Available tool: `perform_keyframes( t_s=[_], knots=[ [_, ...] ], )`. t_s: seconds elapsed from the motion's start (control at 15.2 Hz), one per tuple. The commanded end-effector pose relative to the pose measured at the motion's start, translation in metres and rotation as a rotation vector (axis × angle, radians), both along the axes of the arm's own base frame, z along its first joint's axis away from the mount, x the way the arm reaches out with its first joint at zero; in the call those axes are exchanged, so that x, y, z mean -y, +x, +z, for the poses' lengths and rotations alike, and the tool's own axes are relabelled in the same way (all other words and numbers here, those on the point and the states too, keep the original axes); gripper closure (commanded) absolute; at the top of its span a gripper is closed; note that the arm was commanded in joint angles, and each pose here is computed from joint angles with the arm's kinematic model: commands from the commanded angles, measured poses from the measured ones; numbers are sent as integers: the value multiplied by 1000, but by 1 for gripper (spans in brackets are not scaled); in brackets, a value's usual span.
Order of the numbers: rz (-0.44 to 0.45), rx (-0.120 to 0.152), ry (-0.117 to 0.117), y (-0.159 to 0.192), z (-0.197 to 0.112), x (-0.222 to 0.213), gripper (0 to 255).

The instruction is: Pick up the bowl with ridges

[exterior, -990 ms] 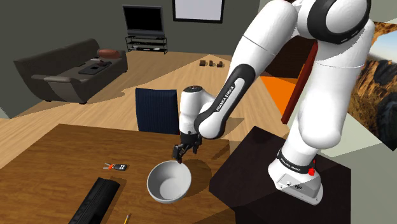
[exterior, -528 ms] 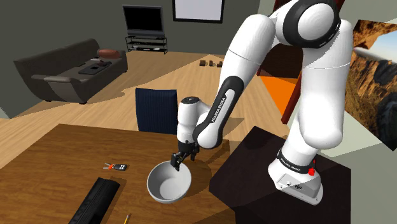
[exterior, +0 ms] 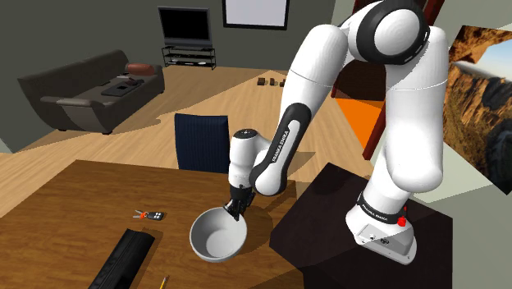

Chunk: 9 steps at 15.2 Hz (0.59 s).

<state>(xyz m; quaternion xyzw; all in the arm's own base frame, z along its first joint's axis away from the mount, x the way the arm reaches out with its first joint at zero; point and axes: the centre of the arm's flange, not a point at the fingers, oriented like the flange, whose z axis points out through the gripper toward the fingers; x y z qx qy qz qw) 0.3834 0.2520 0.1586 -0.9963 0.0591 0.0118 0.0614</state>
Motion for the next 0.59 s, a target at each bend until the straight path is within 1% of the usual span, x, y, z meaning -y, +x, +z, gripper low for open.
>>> perform_keyframes(
  t_s=[0.0,0.26,0.53],
  knots=[
    [1,0,0,0,0,0,255],
    [1,0,0,0,0,0,255],
    [1,0,0,0,21,0,255]
  ],
)
